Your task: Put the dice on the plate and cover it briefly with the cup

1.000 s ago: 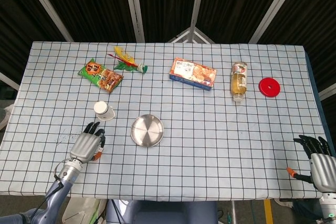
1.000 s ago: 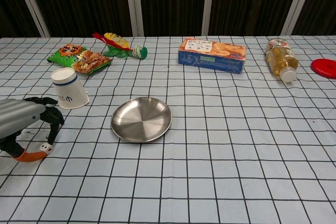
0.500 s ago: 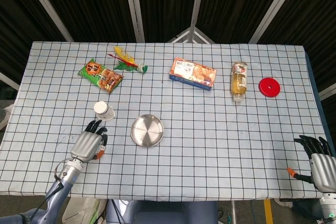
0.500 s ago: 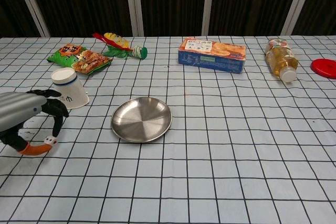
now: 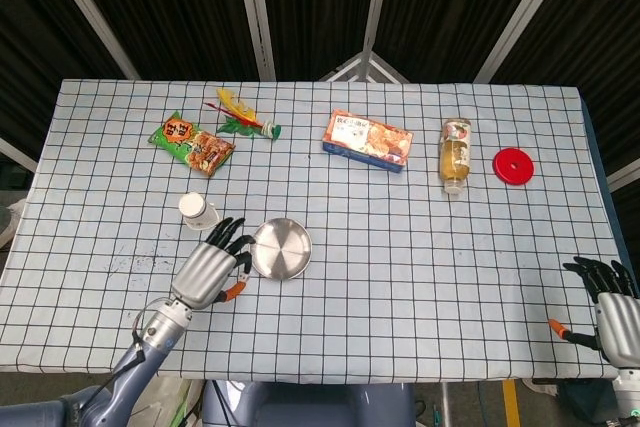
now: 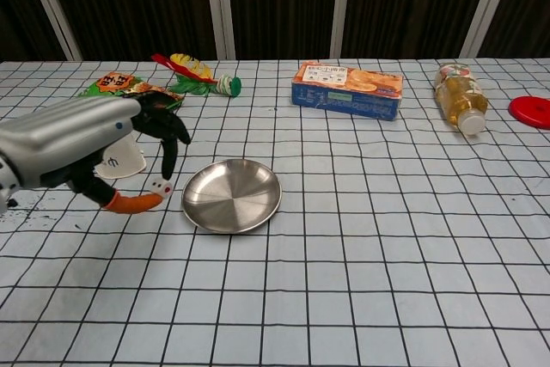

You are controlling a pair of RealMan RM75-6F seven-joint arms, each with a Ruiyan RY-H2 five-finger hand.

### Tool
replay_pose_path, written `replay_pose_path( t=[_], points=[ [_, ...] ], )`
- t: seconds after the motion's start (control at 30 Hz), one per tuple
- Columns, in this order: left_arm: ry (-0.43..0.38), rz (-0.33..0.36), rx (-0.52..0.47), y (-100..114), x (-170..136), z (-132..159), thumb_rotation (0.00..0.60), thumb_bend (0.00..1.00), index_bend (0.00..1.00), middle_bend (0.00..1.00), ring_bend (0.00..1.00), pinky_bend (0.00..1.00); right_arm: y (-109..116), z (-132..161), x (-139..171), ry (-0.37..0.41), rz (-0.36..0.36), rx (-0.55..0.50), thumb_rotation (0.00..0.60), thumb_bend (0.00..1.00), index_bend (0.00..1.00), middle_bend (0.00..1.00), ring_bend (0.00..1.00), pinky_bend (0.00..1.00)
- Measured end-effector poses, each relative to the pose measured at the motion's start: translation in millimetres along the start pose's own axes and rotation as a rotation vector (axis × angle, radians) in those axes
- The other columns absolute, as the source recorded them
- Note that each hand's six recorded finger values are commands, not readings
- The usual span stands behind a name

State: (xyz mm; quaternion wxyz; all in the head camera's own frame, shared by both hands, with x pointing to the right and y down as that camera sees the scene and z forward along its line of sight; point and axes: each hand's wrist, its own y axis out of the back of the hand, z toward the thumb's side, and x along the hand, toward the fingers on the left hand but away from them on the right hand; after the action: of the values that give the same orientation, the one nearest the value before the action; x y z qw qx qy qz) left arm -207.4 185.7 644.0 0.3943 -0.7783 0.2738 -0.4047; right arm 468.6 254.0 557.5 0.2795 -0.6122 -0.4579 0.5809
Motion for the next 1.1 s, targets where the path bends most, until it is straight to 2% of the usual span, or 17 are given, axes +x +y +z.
replay_pose_path(
  t=[0.17, 0.4, 0.63, 0.83, 0.93, 1.03, 1.1],
  points=[
    [-0.015, 0.025, 0.031, -5, 30, 10, 0.600, 0.49, 0.55, 0.24, 0.00, 0.00, 0, -2, 0, -0.006, 0.002, -0.002, 0.600, 0.10, 0.25, 0.19, 0.13, 0.00],
    [0.043, -0.015, 0.054, -25, 72, 10, 0.600, 0.49, 0.55, 0.24, 0.00, 0.00, 2, -4, 0, -0.009, -0.002, -0.008, 0.600, 0.10, 0.25, 0.19, 0.13, 0.00],
    [0.078, -0.036, 0.050, -38, 93, 7, 0.600, 0.49, 0.53, 0.24, 0.00, 0.00, 1, -6, -1, -0.015, 0.004, -0.010, 0.600, 0.10, 0.25, 0.19, 0.13, 0.00],
    [0.078, -0.063, 0.028, -48, 97, 8, 0.600, 0.46, 0.39, 0.20, 0.00, 0.00, -2, -5, -2, -0.008, 0.012, -0.009, 0.600, 0.10, 0.25, 0.19, 0.13, 0.00],
    [0.073, -0.077, 0.039, -50, 96, 6, 0.600, 0.38, 0.30, 0.11, 0.00, 0.00, -2, -6, -2, -0.011, 0.012, -0.013, 0.600, 0.10, 0.25, 0.19, 0.13, 0.00],
    [0.077, -0.090, 0.060, -51, 93, 1, 0.600, 0.26, 0.15, 0.02, 0.00, 0.00, -2, -5, -2, -0.010, 0.012, -0.019, 0.600, 0.10, 0.25, 0.19, 0.13, 0.00],
    [0.083, -0.106, 0.073, -51, 91, -2, 0.600, 0.21, 0.07, 0.00, 0.00, 0.00, -2, -5, -2, -0.008, 0.012, -0.015, 0.600, 0.10, 0.25, 0.19, 0.13, 0.00]
  ],
)
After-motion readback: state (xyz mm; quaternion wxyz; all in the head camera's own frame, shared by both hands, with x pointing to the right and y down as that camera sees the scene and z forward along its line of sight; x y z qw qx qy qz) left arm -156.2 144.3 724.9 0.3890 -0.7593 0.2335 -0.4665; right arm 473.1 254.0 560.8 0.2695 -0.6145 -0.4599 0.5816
